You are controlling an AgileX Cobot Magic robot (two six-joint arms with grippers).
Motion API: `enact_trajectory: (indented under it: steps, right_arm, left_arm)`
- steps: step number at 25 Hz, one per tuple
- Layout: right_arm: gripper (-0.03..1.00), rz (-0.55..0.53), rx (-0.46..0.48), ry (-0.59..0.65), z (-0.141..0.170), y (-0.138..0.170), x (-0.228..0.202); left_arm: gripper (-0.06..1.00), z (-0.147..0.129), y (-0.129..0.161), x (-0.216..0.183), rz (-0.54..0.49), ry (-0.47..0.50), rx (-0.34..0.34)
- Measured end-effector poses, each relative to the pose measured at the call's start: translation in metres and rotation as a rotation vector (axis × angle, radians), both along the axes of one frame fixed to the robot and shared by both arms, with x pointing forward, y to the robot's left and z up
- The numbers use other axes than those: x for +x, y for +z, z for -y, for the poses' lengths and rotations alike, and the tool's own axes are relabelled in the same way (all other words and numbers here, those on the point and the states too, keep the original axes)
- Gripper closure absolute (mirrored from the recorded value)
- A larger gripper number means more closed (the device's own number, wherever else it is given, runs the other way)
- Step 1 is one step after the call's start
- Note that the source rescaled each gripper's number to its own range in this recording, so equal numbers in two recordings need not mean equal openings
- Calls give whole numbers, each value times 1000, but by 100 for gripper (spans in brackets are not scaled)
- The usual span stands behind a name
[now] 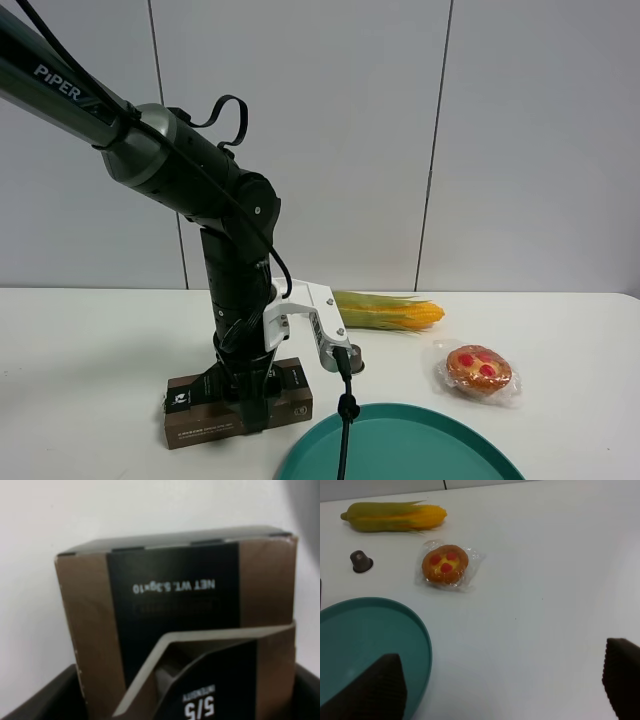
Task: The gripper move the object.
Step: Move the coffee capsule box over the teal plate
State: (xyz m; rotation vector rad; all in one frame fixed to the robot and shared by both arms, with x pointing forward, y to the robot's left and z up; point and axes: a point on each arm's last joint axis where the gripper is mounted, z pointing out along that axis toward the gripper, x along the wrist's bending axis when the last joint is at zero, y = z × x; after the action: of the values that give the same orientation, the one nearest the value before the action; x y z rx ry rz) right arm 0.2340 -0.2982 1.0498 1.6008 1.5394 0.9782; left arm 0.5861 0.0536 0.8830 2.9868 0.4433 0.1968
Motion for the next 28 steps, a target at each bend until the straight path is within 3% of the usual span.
enact_trajectory:
  steps: [8,14,22,28]
  right_arm:
    - [-3,0,0,0,0,0,0]
    - [-3,0,0,0,0,0,0]
    - [-3,0,0,0,0,0,0]
    - [-3,0,0,0,0,0,0]
  left_arm:
    - [68,0,0,0,-1,4,0]
    - [92,0,0,0,-3,5,1]
    - [92,-2,1,-1,-9,0,20]
    - [93,-7,32,-4,24,-33,33]
